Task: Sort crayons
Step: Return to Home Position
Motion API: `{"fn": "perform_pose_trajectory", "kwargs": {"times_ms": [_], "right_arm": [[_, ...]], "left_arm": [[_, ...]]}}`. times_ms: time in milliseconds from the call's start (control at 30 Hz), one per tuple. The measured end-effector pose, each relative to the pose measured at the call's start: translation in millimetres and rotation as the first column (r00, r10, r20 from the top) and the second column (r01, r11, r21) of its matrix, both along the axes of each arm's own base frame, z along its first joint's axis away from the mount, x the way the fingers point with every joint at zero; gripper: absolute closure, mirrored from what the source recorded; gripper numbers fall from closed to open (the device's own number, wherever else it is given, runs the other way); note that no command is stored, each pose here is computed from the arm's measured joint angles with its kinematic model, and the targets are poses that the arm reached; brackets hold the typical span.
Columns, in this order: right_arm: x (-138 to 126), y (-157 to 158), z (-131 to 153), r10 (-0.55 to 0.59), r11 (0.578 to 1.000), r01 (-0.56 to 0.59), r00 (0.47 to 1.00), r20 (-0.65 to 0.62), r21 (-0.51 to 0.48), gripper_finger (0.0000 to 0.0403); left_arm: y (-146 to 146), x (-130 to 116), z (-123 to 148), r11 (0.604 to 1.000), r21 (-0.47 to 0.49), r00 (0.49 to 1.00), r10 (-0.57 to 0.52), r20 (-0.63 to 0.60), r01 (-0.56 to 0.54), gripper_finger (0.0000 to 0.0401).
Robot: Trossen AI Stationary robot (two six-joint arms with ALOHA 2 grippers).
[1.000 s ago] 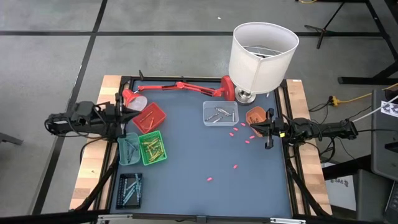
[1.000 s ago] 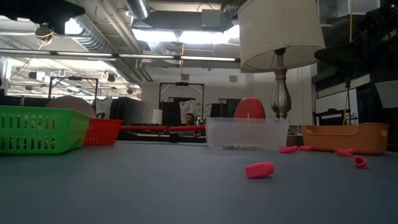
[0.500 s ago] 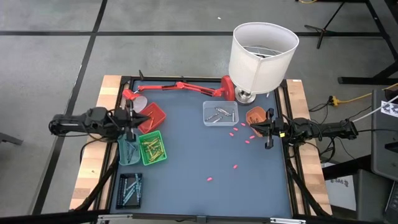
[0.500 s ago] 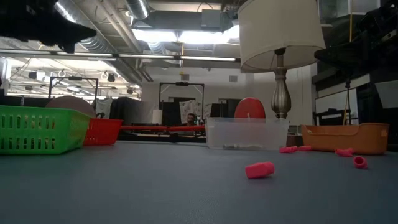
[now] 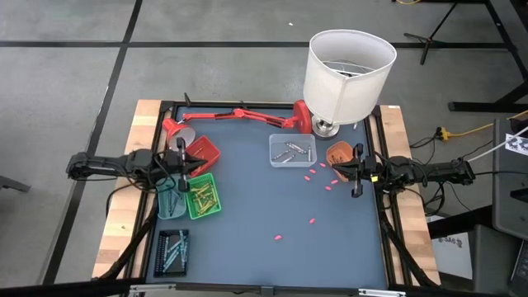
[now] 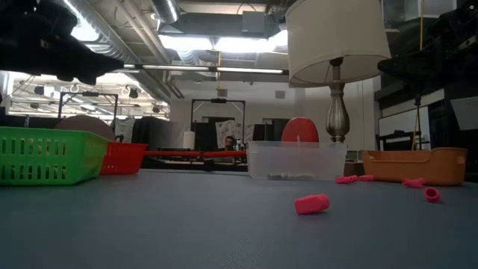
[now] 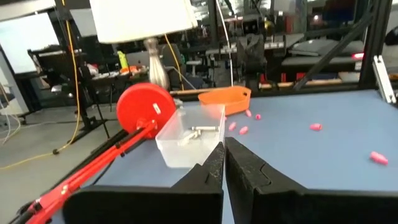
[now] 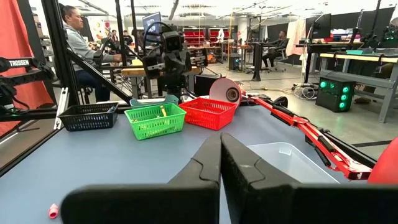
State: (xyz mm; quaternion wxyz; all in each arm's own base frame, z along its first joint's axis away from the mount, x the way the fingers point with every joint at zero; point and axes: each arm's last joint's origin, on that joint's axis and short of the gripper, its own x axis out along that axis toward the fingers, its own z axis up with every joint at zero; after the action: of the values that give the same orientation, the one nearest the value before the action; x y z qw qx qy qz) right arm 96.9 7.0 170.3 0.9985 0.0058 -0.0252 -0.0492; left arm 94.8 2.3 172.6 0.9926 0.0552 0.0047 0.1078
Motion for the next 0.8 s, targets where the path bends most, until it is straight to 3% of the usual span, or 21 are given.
{"fn": "perform_pose_trajectory", "kwargs": {"times_ms": [800], "right_arm": [[0.0,0.0,-0.1,0.0,1.0,0.0,1.0,-0.001,0.0,0.0398]], "left_arm": [[2.4,1.8,-1.9,1.0,0.008,0.998,0.027,0.05,-0.027,0.0401]]}}
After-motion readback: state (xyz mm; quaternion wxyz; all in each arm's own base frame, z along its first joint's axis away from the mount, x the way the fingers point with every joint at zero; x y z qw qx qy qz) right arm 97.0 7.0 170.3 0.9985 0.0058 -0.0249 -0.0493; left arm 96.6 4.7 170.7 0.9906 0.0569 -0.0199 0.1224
